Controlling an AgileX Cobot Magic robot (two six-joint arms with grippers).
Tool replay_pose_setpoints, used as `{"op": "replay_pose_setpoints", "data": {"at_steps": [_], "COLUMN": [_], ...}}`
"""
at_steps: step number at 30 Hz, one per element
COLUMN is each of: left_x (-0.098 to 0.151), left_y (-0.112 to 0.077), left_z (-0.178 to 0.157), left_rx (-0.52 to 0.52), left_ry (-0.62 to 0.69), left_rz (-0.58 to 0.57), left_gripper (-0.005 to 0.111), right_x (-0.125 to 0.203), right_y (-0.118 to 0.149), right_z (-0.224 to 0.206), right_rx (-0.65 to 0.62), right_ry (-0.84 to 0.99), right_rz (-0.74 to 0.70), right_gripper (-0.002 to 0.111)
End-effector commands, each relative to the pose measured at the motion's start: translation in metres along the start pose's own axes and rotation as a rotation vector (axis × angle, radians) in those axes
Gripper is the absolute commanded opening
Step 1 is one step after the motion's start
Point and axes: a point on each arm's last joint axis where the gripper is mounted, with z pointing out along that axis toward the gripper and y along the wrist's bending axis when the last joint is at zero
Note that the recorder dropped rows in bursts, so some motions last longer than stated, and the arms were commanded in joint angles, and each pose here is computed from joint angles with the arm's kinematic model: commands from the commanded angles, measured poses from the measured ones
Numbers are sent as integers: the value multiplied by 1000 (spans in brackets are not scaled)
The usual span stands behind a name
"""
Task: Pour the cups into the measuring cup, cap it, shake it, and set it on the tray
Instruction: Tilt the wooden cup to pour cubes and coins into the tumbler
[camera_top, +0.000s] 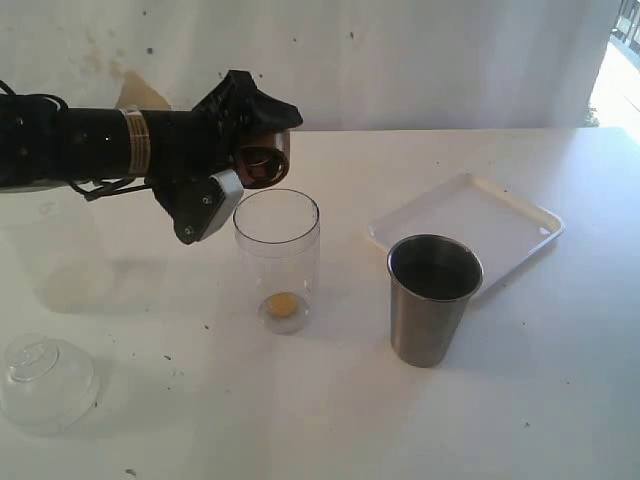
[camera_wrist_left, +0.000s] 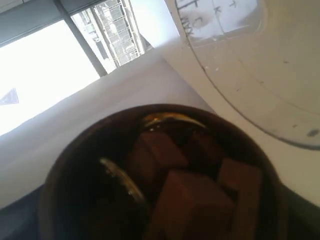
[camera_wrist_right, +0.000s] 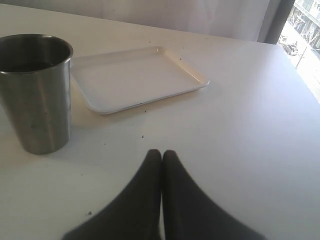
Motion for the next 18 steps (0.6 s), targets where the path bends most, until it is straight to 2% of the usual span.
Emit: {"op": "replay_pose_setpoints", "data": {"at_steps": [1,6,8,14,18], "left_x": [3,3,2,-2,-3], "left_y": [6,5,2,-8,-6], "left_z": [0,1,3,9,10], "left_rx": [-42,-39,-40,-21,-57], "left_ry": [26,27,18,2,-8], "left_rz": [-30,-52,-89,-106,-116], "left_gripper": [0,0,0,0,0], "right_x": [1,1,1,1,1], "right_y": [0,0,0,0,0], "right_z": [0,0,0,0,0], "right_rx": [7,7,7,7,7], "right_ry": [-8,-8,-8,-8,-8], "right_rz": [0,0,0,0,0], "right_gripper": [0,0,0,0,0]}}
